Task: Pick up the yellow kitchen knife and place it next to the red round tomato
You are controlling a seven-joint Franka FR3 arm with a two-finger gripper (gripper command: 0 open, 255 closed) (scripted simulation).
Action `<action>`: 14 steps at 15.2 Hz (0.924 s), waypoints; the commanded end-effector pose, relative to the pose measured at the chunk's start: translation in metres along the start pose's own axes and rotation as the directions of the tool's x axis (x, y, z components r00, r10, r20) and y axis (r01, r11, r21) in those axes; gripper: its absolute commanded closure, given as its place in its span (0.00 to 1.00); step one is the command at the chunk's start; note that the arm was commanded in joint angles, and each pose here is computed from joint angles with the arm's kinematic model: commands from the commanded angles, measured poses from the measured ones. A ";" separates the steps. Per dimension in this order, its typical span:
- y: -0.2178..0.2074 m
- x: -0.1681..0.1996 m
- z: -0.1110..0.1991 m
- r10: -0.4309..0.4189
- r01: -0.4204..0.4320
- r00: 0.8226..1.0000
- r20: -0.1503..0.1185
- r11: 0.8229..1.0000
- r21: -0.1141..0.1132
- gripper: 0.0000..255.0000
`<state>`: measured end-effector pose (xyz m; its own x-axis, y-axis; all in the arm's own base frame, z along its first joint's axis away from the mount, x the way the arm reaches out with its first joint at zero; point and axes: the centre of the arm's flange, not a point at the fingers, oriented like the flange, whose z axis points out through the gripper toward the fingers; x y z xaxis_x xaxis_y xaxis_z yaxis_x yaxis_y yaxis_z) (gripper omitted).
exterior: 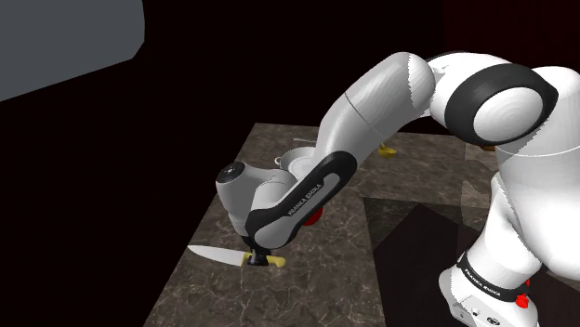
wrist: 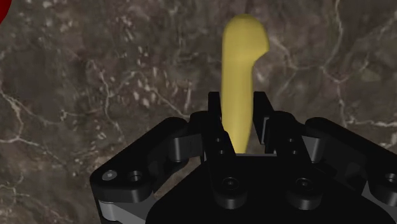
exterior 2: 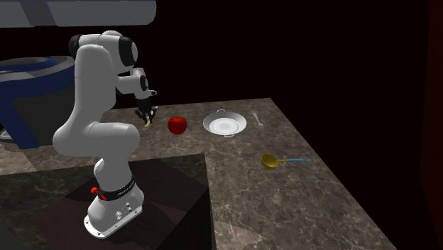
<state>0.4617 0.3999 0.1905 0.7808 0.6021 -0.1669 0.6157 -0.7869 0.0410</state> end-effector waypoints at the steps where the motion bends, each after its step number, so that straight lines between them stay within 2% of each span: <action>1: 0.000 0.000 0.000 0.000 0.000 1.000 0.000 1.000 0.000 1.00; 2: 0.000 0.000 0.000 0.000 0.000 1.000 0.000 1.000 0.000 0.00; 7: 0.000 0.000 0.000 0.000 0.000 1.000 0.000 1.000 0.000 0.00; 11: 0.000 0.000 -0.050 0.000 0.000 1.000 0.000 1.000 0.000 0.00; 14: 0.000 0.000 -0.050 0.000 0.000 1.000 0.000 1.000 0.000 0.00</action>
<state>0.4661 0.4071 0.2388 0.7808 0.6023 -0.1661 0.6157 -0.7869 0.0410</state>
